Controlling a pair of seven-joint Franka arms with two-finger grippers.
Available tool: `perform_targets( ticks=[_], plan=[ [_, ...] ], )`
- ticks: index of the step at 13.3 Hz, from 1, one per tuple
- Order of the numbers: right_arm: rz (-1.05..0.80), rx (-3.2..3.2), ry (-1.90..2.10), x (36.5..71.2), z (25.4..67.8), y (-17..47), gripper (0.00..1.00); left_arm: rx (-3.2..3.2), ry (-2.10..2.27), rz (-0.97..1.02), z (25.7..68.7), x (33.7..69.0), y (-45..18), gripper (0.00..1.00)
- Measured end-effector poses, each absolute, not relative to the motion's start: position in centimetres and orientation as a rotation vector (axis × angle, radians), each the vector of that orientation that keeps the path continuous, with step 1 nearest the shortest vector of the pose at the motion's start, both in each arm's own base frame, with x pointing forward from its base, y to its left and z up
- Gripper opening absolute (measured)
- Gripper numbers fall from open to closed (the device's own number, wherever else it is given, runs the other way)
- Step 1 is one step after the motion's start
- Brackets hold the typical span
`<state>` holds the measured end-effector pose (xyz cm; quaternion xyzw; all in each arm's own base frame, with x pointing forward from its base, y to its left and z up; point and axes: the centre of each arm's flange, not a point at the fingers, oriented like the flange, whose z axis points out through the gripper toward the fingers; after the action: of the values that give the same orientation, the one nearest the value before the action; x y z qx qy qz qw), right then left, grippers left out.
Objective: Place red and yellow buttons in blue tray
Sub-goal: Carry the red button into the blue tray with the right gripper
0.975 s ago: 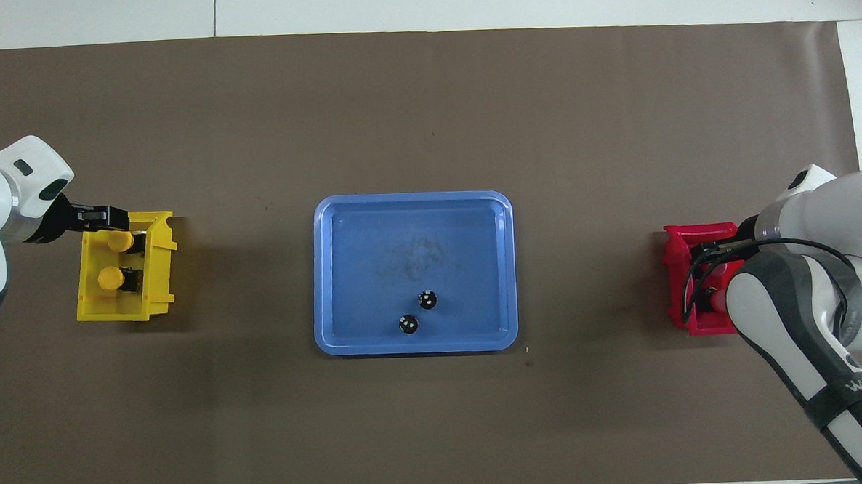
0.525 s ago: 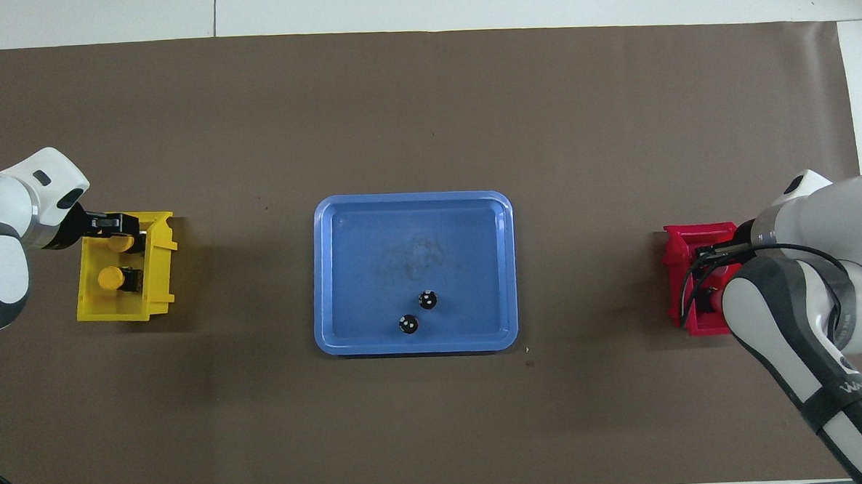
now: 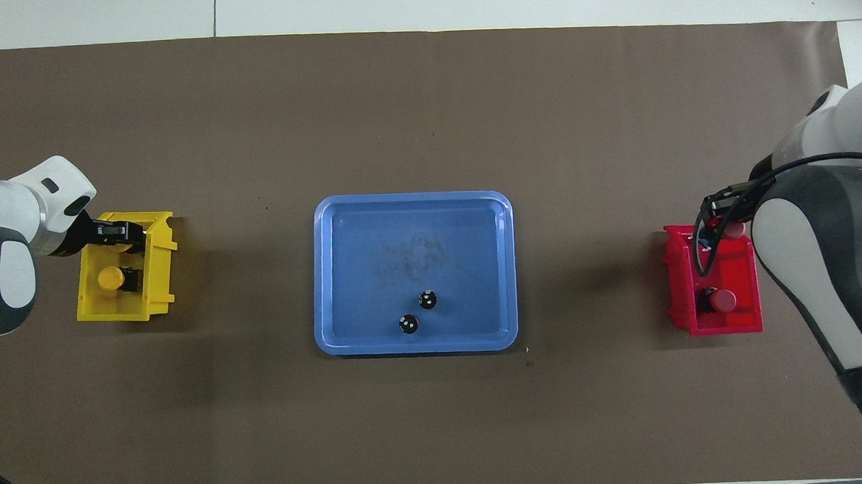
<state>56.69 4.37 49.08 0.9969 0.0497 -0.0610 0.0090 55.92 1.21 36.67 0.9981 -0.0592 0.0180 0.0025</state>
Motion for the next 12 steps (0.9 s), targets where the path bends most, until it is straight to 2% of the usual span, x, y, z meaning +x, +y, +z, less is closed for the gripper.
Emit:
perform_targets(
  ticks=[2, 3, 4, 5, 8, 12],
  plan=[
    [-0.125, 3.145, 0.052, 57.7, 49.8, 12.6, 0.41, 3.131, -0.182, 0.057, 36.7, 55.9, 1.2, 0.62],
    [-0.072, 3.172, -0.003, 57.7, 49.2, 16.8, 0.41, 3.131, -0.181, 0.058, 36.7, 55.9, 1.2, 0.55],
    [-0.021, 3.19, -0.043, 57.5, 48.1, 21.1, 0.41, 3.131, -0.18, 0.058, 36.7, 55.9, 1.3, 0.44],
    [0.01, 3.198, -0.066, 57.0, 46.8, 24.8, 0.41, 3.131, -0.179, 0.059, 36.8, 55.9, 1.3, 0.41],
    [0.039, 3.203, -0.051, 55.8, 42.5, 31.8, 0.41, 3.132, -0.169, 0.053, 37.7, 56.2, 1.6, 0.41],
    [0.038, 3.197, -0.023, 54.9, 37.0, 36.3, 0.41, 3.13, -0.141, 0.001, 45.9, 58.2, 1.1, 0.41]
  ],
)
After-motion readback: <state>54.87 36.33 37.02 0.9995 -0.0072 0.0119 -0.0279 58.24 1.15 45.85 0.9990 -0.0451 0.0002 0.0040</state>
